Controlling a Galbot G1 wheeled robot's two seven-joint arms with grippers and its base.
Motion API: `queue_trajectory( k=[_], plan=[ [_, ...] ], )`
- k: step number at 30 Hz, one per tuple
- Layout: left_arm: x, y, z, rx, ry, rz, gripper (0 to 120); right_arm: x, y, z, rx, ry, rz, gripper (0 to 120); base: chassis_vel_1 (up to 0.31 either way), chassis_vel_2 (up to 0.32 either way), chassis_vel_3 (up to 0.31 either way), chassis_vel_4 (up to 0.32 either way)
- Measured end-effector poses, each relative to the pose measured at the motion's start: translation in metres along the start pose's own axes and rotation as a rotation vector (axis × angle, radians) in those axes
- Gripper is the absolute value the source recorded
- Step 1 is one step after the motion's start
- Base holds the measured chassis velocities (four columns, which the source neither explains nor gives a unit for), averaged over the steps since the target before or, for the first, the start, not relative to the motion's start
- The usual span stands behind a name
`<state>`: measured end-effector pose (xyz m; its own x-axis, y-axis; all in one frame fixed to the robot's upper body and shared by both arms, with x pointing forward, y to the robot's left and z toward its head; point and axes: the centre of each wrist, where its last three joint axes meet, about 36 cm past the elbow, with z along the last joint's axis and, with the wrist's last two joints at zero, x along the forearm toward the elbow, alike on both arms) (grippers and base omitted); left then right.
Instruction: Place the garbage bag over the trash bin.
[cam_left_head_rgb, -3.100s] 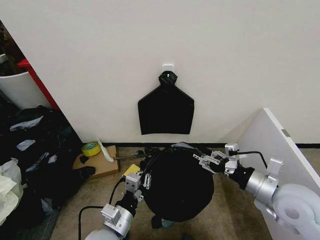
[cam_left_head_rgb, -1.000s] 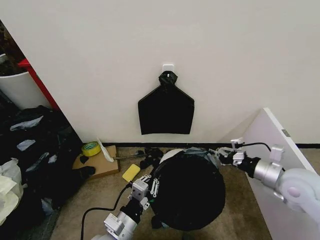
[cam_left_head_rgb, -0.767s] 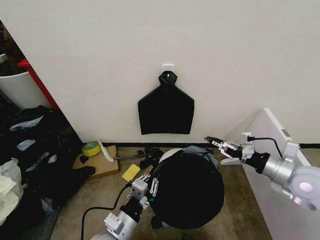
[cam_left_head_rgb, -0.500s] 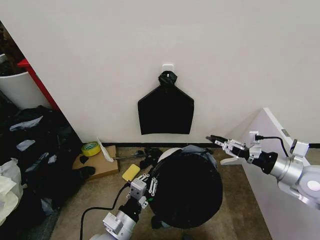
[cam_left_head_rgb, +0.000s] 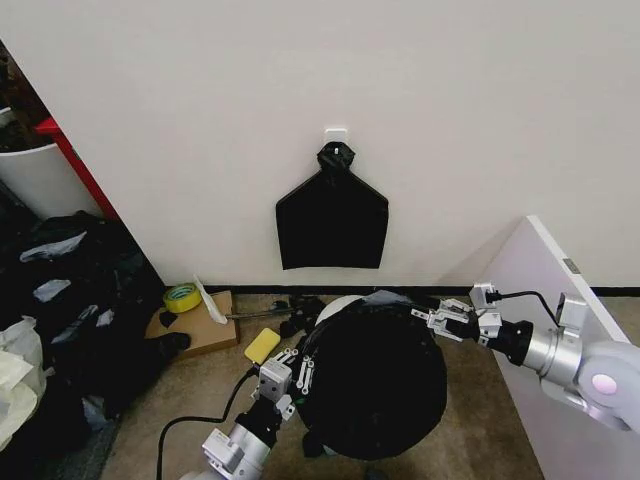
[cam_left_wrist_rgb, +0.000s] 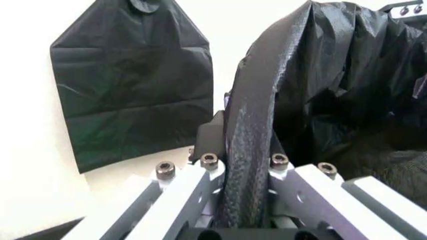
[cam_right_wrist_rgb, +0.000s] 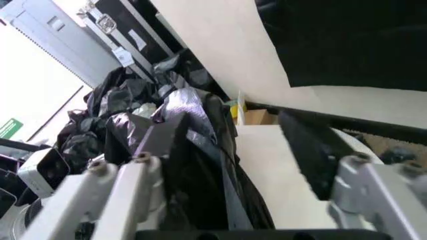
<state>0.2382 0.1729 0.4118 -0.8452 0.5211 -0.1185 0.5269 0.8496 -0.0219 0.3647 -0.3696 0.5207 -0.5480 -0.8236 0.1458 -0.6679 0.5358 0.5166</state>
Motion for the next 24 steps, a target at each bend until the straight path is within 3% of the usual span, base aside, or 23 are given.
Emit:
queue_trajectory(
  k=[12,24],
  plan=[
    [0.0005,-0.0001,-0.0007,-0.004,0.001,0.010,4,-0.0011,-0.0032,0.0007,0.022,0.038,0.004,1,0.000,0.000,0.000,0.000],
    [-0.0003,-0.0003,-0.0015,-0.004,-0.012,0.018,4,-0.0035,-0.0076,-0.0003,0.040,0.050,0.009,0,0.000,0.000,0.000,0.000]
  ],
)
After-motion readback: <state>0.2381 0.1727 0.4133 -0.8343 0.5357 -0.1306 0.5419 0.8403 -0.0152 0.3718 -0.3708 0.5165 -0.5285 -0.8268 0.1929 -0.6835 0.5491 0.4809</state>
